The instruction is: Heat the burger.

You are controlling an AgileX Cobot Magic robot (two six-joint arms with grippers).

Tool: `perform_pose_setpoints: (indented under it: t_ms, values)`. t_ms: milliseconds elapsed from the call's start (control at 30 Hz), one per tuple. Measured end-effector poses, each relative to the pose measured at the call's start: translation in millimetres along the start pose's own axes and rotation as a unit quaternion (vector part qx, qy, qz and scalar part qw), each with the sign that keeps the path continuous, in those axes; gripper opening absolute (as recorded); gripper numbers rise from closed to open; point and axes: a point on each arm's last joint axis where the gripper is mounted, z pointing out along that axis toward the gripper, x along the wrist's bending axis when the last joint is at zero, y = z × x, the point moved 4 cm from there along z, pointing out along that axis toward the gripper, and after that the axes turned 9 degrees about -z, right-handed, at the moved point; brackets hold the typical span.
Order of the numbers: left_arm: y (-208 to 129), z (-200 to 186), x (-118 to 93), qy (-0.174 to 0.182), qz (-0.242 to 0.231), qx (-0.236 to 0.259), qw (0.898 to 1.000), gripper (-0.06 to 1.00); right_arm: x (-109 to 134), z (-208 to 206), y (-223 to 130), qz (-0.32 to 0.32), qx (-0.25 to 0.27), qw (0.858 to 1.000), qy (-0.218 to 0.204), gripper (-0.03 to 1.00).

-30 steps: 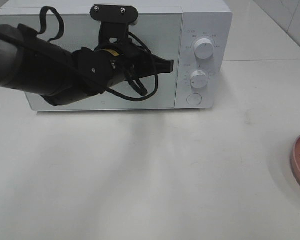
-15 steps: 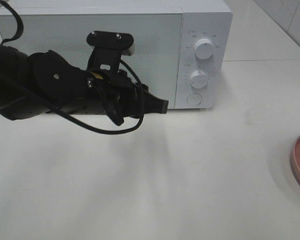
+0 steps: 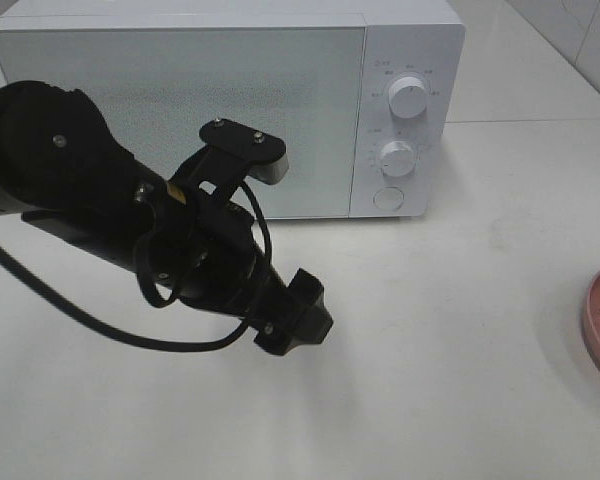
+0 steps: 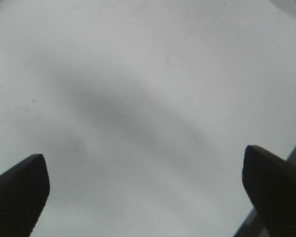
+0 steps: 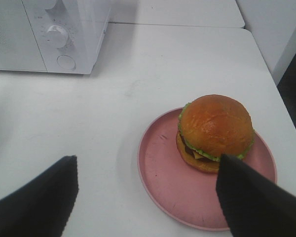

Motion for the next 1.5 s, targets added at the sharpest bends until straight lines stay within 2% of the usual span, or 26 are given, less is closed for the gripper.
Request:
perform_pose_setpoints:
  t_ms: [33, 133, 233, 267, 300, 333, 400, 433, 500, 533, 600, 633, 667, 733, 800, 833, 867, 900, 933, 967, 1000, 1033, 1100, 1233, 1500]
  values:
    - [-4.6, -6.1, 2.5, -0.004, -0.004, 0.024, 1.000, 0.98, 0.0, 0.0, 0.0, 0.000, 0.000, 1.000, 0.000, 0.75]
    - [-6.1, -10.4, 5.8, -0.005, -0.014, 0.034, 0.999, 0.98, 0.0, 0.0, 0.0, 0.000, 0.000, 1.000, 0.000, 0.75]
    - [-11.1, -35.0, 33.5, 0.000, -0.067, 0.073, 0.995, 0.98, 0.0, 0.0, 0.0, 0.000, 0.000, 1.000, 0.000, 0.75]
    - [-11.1, -35.0, 33.5, 0.000, -0.067, 0.073, 0.995, 0.98, 0.0, 0.0, 0.0, 0.000, 0.000, 1.000, 0.000, 0.75]
    - [-13.6, -48.1, 46.4, 0.003, -0.088, 0.087, 0.992, 0.98, 0.0, 0.0, 0.0, 0.000, 0.000, 1.000, 0.000, 0.75]
    - [-13.6, -48.1, 46.4, 0.003, -0.088, 0.087, 0.992, 0.98, 0.0, 0.0, 0.0, 0.000, 0.000, 1.000, 0.000, 0.75]
    - [-16.2, -70.0, 64.9, 0.010, -0.121, 0.094, 0.988, 0.98, 0.0, 0.0, 0.0, 0.000, 0.000, 1.000, 0.000, 0.75]
    - [-16.2, -70.0, 64.9, 0.010, -0.121, 0.094, 0.988, 0.98, 0.0, 0.0, 0.0, 0.000, 0.000, 1.000, 0.000, 0.75]
    - [-18.7, -94.4, 84.0, 0.027, -0.157, 0.089, 0.983, 0.98, 0.0, 0.0, 0.0, 0.000, 0.000, 1.000, 0.000, 0.75]
    - [-18.7, -94.4, 84.0, 0.027, -0.157, 0.089, 0.983, 0.98, 0.0, 0.0, 0.0, 0.000, 0.000, 1.000, 0.000, 0.75]
    - [-24.2, -119.5, 105.8, 0.055, -0.197, 0.080, 0.975, 0.98, 0.0, 0.0, 0.0, 0.000, 0.000, 1.000, 0.000, 0.75]
    - [-24.2, -119.5, 105.8, 0.055, -0.197, 0.080, 0.975, 0.98, 0.0, 0.0, 0.0, 0.000, 0.000, 1.000, 0.000, 0.75]
    - [-29.1, -135.9, 119.0, 0.079, -0.222, 0.073, 0.969, 0.98, 0.0, 0.0, 0.0, 0.000, 0.000, 1.000, 0.000, 0.75]
    - [-31.9, -144.1, 124.5, 0.092, -0.230, 0.070, 0.966, 0.98, 0.0, 0.0, 0.0, 0.000, 0.000, 1.000, 0.000, 0.75]
    - [-44.0, -167.8, 141.3, 0.131, -0.264, 0.070, 0.953, 0.98, 0.0, 0.0, 0.0, 0.000, 0.000, 1.000, 0.000, 0.75]
    - [-44.0, -167.8, 141.3, 0.131, -0.264, 0.070, 0.953, 0.98, 0.0, 0.0, 0.0, 0.000, 0.000, 1.000, 0.000, 0.75]
    - [-52.8, -183.1, 150.7, 0.155, -0.289, 0.069, 0.942, 0.98, 0.0, 0.0, 0.0, 0.000, 0.000, 1.000, 0.000, 0.75]
    - [-57.3, -191.0, 153.8, 0.166, -0.302, 0.067, 0.936, 0.98, 0.0, 0.0, 0.0, 0.000, 0.000, 1.000, 0.000, 0.75]
    - [-57.3, -191.0, 153.8, 0.166, -0.302, 0.067, 0.936, 0.98, 0.0, 0.0, 0.0, 0.000, 0.000, 1.000, 0.000, 0.75]
    - [-63.6, -205.5, 156.9, 0.183, -0.324, 0.057, 0.927, 0.98, 0.0, 0.0, 0.0, 0.000, 0.000, 1.000, 0.000, 0.75]
    - [-66.0, -212.8, 157.9, 0.191, -0.332, 0.048, 0.922, 0.98, 0.0, 0.0, 0.0, 0.000, 0.000, 1.000, 0.000, 0.75]
    - [-66.0, -212.8, 157.9, 0.191, -0.332, 0.048, 0.922, 0.98, 0.0, 0.0, 0.0, 0.000, 0.000, 1.000, 0.000, 0.75]
    - [-70.9, -229.9, 154.8, 0.207, -0.342, 0.026, 0.916, 0.98, 0.0, 0.0, 0.0, 0.000, 0.000, 1.000, 0.000, 0.75]
    - [-77.1, -242.0, 145.2, 0.218, -0.335, 0.004, 0.917, 0.98, 0.0, 0.0, 0.0, 0.000, 0.000, 1.000, 0.000, 0.75]
    - [-129.9, -243.7, 110.5, 0.232, -0.327, -0.024, 0.916, 0.98, 0.0, 0.0, 0.0, 0.000, 0.000, 1.000, 0.000, 0.75]
